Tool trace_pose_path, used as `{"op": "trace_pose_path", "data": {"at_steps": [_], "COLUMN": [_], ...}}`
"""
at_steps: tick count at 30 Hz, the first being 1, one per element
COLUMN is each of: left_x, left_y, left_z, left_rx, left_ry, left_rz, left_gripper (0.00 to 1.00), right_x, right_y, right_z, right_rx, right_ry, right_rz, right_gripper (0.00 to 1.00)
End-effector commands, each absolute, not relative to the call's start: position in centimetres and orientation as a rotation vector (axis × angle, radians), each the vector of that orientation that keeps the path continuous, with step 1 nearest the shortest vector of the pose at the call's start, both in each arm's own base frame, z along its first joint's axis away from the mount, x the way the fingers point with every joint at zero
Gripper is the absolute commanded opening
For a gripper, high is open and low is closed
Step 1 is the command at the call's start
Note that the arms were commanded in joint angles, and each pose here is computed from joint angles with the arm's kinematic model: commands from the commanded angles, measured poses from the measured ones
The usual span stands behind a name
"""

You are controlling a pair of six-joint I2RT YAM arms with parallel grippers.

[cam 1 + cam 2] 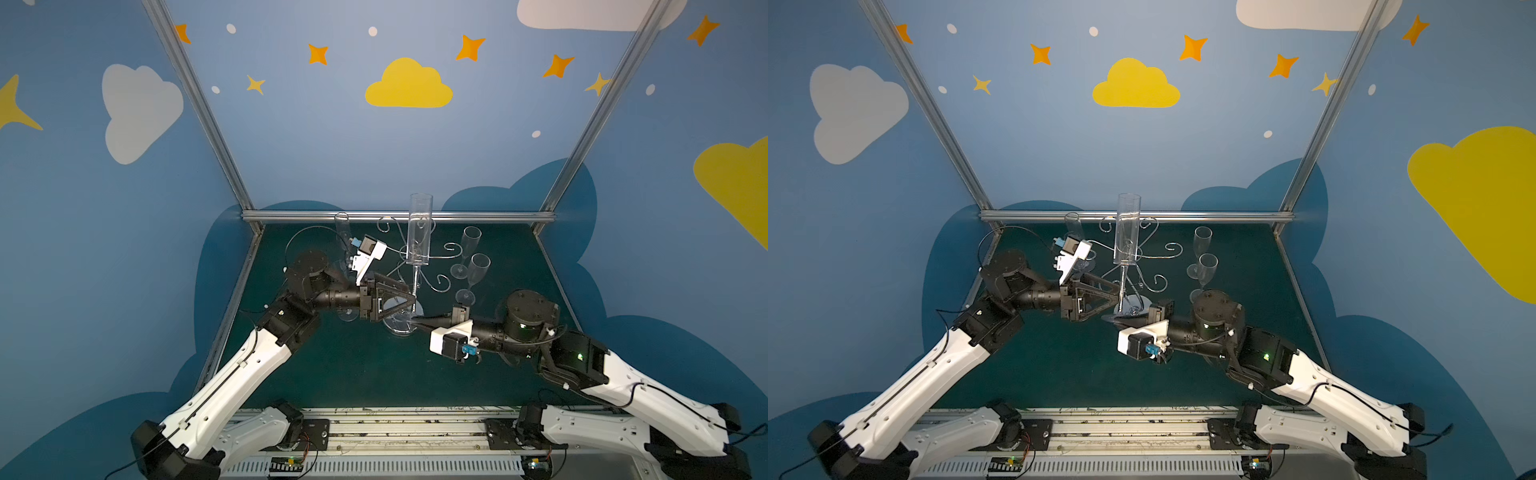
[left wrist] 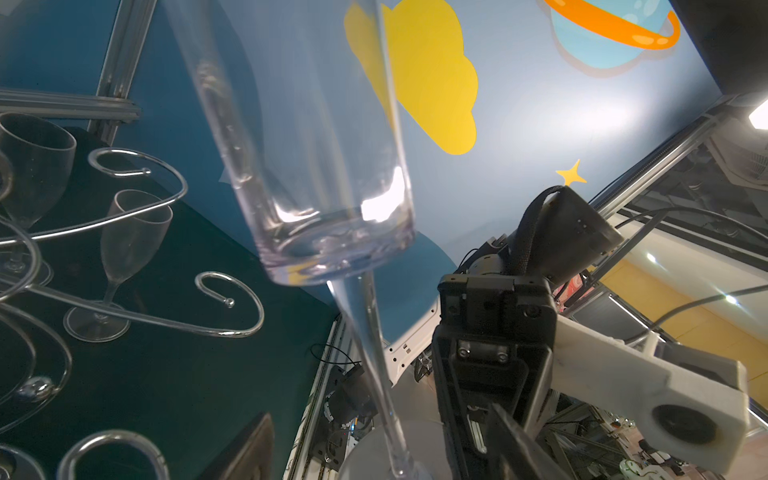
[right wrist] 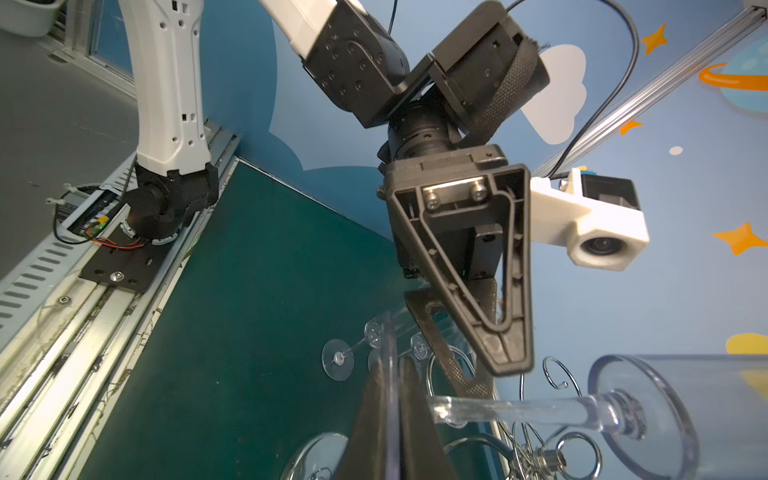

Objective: Take the wine glass off the wine glass rack
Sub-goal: 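Swing the glass upright toward center while the left gripper grasps its stem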

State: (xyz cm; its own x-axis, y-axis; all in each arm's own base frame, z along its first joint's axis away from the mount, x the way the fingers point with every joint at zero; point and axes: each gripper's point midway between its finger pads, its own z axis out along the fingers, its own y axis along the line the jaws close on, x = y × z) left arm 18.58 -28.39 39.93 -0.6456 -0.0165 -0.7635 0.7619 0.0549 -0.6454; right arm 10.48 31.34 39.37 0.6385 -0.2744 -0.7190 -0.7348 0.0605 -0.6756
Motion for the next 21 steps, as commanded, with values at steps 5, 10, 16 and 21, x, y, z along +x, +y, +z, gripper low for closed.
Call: {"op": "trace_pose_path", "data": {"at_steps": [5,10,16,21], "left_x": [18.0,18.2,18.4,18.4], "left_y": [-28.9,-29.1,-29.4,-29.7], "left_z": [41.3,41.1,41.2,41.1], "left_rx": [0.795,0.794,0.785,0.783], "left_ry": [1.677,1.688,1.695,1.705], "left_rz": [-1.675,-1.681,-1.693,-1.708], "left_gripper": [0.6,0.5,0.37,0.29], "right_x": [11.0,10.7,10.5,10.5], "right_y": [32.0,32.0,32.3,32.6], "right_z": [39.6,39.6,39.3,39.0], "right_rx": [-1.489,-1.496,-1.513,-1.524], "right_ry": [0.853,0.84,0.827,0.811], "right_rz": [0.362,0.351,0.332,0.305], "right_gripper": [0.0,0.0,0.0,0.0]}}
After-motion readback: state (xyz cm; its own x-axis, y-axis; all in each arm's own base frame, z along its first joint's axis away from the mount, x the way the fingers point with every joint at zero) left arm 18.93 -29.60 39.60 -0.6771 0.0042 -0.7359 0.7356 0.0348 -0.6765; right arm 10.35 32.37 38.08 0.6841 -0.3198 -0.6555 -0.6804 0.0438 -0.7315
